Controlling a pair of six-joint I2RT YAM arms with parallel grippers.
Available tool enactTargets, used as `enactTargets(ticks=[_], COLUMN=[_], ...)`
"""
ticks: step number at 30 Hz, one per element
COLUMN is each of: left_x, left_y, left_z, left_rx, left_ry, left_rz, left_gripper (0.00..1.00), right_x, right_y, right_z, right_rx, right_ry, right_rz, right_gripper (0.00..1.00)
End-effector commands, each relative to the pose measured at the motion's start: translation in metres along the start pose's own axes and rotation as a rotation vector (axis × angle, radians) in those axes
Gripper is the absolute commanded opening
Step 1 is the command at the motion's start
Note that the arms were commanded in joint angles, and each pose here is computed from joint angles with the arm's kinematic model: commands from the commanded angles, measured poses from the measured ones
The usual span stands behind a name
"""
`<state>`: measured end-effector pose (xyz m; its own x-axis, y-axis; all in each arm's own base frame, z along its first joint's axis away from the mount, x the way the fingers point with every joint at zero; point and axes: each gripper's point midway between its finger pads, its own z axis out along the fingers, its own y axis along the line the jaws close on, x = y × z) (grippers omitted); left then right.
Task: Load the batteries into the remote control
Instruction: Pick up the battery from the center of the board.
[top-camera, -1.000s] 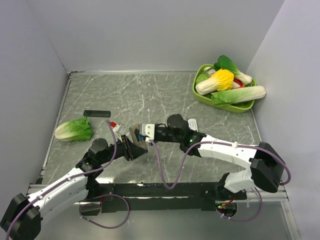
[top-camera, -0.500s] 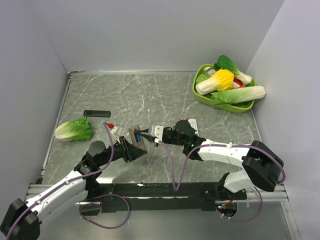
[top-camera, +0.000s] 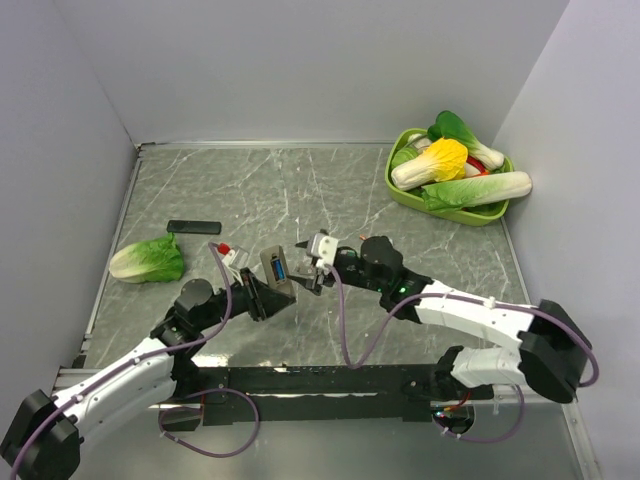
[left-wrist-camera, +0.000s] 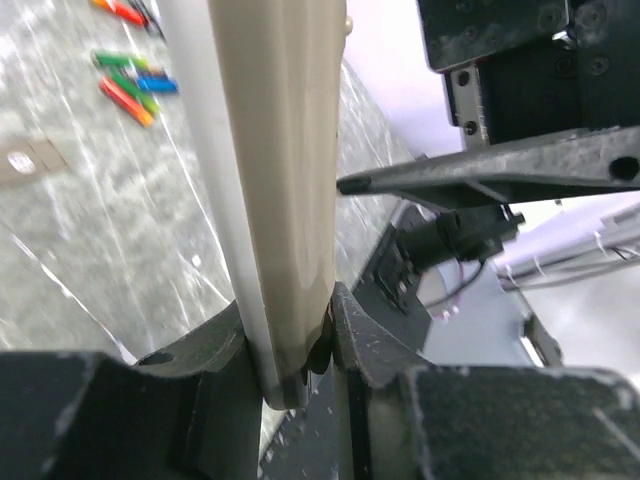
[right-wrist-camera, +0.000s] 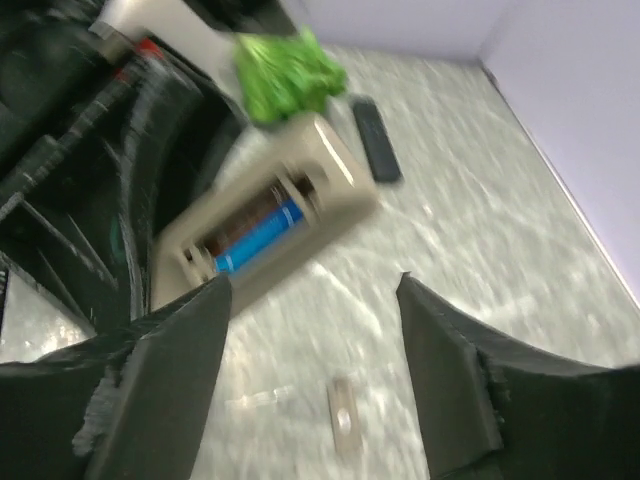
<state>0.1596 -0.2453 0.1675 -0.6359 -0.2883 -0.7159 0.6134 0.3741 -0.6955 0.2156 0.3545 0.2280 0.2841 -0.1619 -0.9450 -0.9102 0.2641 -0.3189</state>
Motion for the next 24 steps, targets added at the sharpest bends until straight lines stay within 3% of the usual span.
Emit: enactTargets(ticks=[1,4,15,18,20,24], left_x=[-0.043,-0.039,-0.023,-0.018,-0.015,-0.006], left_y=[-0.021,-0.013,0.001,0.007,0.007,0.012], left_z=[0.008,0.009,0.008,0.01,0.01,0.01], left_rx=[0.057,0.027,0.001,-0.006,0.003,0.008], left_ry=[-0.135,-0.126,-0.067,-0.05,-0.045,-0.022], left_rz=[0.128,0.14,0.204,0.207,0.216,0.218], left_gripper=[0.02,0.02,0.03,0.03,0.03,0.03], right_x=[-0.012,-0.013,0.091,0.117,0.135,0.163], right_y=[-0.031,-0.047,-0.089,-0.09,-0.091,-0.095], right_z=[-0.026,-0.042,-0.123,-0.13,-0.134,-0.138], right_rx=[0.18,0.297,0.64,0.595,0.588,0.579], right_ry=[0.09,0.155,0.558,0.621,0.667,0.767], right_rz=[0.197,0.363,0.741,0.834,0.884,0.887], right_gripper=[0.9,1.0,0.99,0.83,0.81,0.65])
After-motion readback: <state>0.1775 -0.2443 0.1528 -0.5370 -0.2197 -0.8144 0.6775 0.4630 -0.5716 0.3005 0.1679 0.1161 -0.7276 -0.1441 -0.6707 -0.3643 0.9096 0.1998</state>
